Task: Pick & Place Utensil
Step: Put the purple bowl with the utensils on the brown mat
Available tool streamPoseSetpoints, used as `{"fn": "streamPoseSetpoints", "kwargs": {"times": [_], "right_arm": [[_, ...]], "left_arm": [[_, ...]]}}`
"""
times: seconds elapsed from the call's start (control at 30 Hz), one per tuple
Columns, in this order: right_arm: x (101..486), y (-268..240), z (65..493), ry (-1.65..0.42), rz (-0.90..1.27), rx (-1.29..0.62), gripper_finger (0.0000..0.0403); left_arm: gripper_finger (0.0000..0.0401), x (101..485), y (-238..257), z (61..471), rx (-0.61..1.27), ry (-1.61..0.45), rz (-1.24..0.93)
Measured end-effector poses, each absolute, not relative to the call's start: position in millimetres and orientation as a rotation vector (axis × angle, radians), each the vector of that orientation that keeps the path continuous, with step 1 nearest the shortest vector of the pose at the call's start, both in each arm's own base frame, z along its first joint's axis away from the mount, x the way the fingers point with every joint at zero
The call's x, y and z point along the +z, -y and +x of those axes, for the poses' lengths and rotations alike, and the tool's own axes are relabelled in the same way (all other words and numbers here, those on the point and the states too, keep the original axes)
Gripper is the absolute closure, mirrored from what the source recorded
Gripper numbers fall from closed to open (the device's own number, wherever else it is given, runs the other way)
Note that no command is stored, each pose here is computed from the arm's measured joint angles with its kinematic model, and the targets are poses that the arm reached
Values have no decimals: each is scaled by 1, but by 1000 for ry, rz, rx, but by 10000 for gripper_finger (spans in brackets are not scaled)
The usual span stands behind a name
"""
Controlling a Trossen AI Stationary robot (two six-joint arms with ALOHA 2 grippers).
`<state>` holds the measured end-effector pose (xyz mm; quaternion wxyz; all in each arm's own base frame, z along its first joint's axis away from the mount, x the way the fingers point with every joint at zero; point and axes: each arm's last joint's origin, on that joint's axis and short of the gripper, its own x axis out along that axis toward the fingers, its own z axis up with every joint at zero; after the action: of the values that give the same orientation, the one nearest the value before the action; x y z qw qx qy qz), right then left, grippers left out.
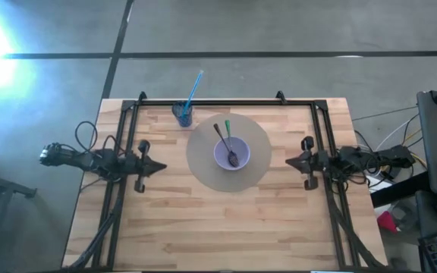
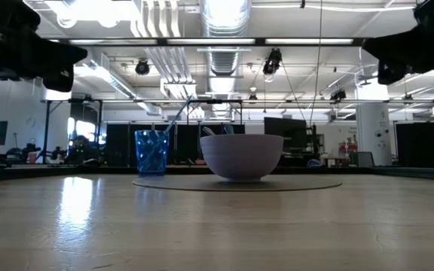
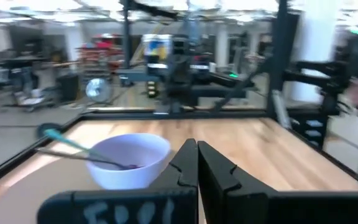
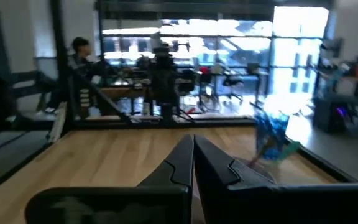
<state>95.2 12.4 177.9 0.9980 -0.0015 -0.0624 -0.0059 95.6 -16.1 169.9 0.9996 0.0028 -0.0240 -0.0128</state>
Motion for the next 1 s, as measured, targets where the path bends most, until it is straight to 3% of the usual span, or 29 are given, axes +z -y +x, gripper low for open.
{"fn": "streamPoseSetpoints", "kwargs": {"times": [0.13,1.0], "right_arm": [[177,-10,95,115,82,-81,394],[169,-11,98,25,57,-94,394]], "left_arm": [[401,170,14,96,45,51,-19],[401,169,14,96,54,43,-19]]}}
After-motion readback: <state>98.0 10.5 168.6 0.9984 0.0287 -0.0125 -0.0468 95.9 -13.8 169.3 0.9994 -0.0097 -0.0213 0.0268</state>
